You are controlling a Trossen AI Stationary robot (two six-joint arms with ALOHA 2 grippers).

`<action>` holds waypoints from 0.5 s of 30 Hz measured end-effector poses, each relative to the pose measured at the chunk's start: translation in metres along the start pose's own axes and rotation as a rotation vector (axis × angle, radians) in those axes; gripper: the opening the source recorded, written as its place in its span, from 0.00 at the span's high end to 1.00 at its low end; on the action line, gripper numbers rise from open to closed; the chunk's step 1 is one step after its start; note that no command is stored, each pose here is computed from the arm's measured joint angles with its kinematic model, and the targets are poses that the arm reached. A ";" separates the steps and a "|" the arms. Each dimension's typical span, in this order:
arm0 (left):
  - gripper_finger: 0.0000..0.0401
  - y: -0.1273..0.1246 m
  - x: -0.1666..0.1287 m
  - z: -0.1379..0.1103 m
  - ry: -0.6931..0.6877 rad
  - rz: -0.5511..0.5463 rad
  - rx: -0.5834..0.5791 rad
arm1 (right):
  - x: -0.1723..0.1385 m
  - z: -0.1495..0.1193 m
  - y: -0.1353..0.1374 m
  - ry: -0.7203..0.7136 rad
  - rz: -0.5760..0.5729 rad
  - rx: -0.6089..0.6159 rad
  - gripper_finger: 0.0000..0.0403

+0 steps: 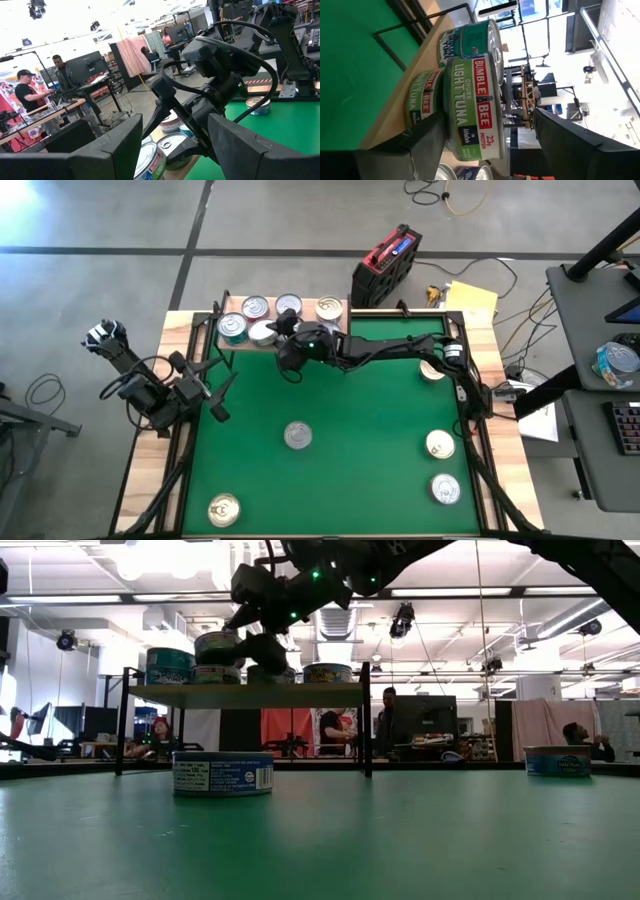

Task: Stack canned seafood by type on shelf
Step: Stack the white tuna can on top of the white tuna can on the shelf

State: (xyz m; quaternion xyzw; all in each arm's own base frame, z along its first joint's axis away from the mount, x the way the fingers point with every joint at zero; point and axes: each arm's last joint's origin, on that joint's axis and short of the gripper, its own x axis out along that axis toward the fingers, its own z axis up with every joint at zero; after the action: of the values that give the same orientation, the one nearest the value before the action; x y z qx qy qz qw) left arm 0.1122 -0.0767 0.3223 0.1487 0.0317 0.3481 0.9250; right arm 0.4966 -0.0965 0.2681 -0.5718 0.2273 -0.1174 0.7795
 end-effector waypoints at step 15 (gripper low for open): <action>0.48 0.000 0.000 0.000 0.000 0.000 -0.003 | 0.003 -0.005 0.002 0.014 0.016 0.037 0.41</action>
State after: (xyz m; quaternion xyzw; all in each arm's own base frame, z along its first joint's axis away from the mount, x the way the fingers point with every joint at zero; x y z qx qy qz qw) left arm 0.1122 -0.0768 0.3222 0.1475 0.0312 0.3479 0.9253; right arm 0.4964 -0.1008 0.2643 -0.5547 0.2353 -0.1193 0.7891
